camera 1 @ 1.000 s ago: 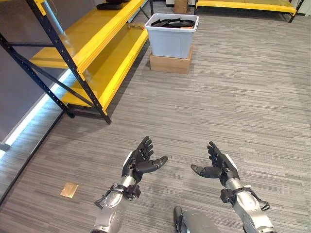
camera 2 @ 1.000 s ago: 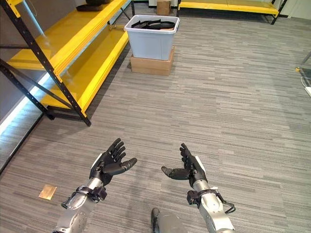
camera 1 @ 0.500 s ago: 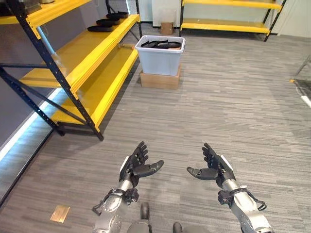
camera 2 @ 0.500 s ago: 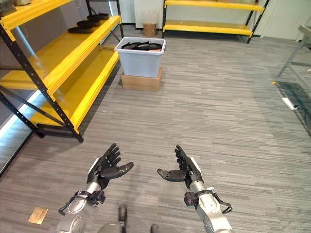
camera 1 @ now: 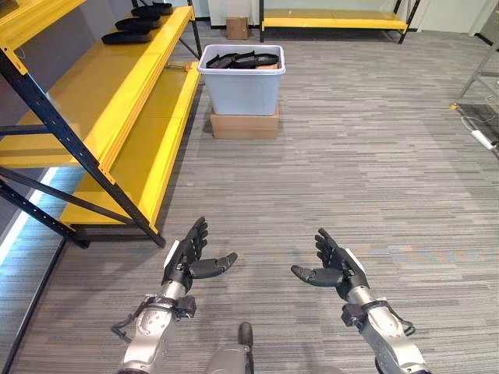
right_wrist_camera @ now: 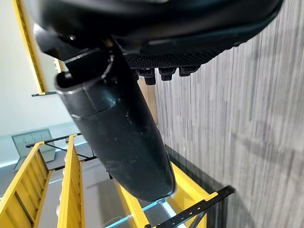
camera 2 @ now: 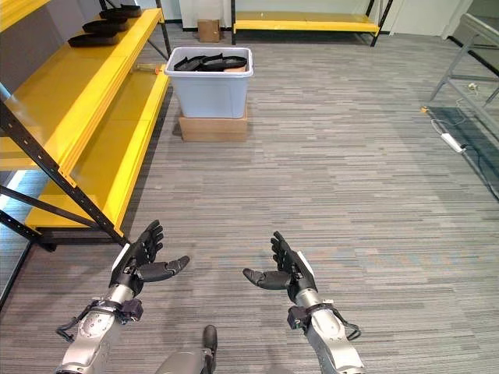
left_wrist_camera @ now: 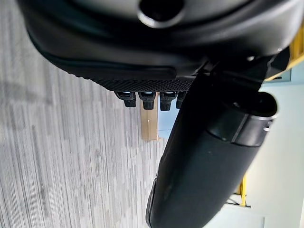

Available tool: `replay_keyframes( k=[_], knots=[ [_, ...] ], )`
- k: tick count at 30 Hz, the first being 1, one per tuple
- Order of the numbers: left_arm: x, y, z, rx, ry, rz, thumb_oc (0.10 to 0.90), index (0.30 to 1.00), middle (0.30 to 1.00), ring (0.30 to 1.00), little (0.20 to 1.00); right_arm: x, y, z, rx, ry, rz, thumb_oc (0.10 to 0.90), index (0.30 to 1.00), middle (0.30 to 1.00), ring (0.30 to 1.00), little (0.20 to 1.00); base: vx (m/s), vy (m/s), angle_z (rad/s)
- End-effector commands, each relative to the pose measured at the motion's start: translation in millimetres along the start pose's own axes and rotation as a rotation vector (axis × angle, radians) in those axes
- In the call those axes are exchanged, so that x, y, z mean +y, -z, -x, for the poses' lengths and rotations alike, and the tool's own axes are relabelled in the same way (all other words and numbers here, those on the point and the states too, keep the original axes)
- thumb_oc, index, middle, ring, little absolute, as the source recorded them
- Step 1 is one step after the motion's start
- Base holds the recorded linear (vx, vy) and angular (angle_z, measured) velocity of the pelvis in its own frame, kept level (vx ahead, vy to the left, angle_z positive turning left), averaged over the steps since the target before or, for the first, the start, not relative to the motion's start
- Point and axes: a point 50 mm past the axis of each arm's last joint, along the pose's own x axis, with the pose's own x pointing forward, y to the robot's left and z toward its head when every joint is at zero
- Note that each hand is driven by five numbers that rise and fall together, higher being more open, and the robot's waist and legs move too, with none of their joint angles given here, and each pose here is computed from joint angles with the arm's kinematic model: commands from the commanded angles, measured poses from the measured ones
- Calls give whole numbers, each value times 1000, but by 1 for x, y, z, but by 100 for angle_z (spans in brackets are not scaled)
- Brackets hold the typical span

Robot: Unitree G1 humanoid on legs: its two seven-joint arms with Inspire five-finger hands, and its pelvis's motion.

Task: Move parts from the plastic box to the shelf.

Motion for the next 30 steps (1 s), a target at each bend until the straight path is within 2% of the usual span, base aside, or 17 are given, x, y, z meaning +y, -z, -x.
replay_keyframes(
  k=[1, 6, 12, 16, 18, 23, 27, 30],
  knots=[
    [-21, -45, -9, -243, 168, -91, 900, 1000, 1000, 1000, 1000, 6, -59, -15, -313, -21, 14, 900, 1000, 1000, 1000, 1000, 224, 329, -5],
    [-15, -45, -12, -222, 146, -74, 900, 1000, 1000, 1000, 1000, 14, -58, -21, -316, -13, 21, 900, 1000, 1000, 1000, 1000, 243, 339, -36],
    [-14, -47, -9, -248, 160, -63, 900, 1000, 1000, 1000, 1000, 11, -65, -27, -333, 94, 29, 900, 1000, 1000, 1000, 1000, 134, 39, -56],
    [-23, -52, -14, -261, 183, -48, 900, 1000, 1000, 1000, 1000, 3, -69, -26, -340, 144, 57, 900, 1000, 1000, 1000, 1000, 259, -22, -20],
    [-39, -51, -20, -253, 216, 18, 900, 1000, 1000, 1000, 1000, -4, -70, -25, -339, 178, 90, 900, 1000, 1000, 1000, 1000, 451, -63, 26],
    [-58, -47, -19, -247, 255, 54, 900, 1000, 1000, 1000, 1000, -6, -68, -24, -334, 211, 115, 900, 1000, 1000, 1000, 1000, 372, -107, 24],
    [-66, -47, -18, -260, 280, 66, 900, 1000, 1000, 1000, 1000, -7, -70, -21, -352, 201, 144, 900, 1000, 1000, 1000, 1000, 452, -211, 44],
    [-61, -46, -14, -274, 241, 74, 900, 1000, 1000, 1000, 1000, -3, -78, -19, -389, 137, 174, 900, 1000, 1000, 1000, 1000, 383, -240, 62]
  ],
)
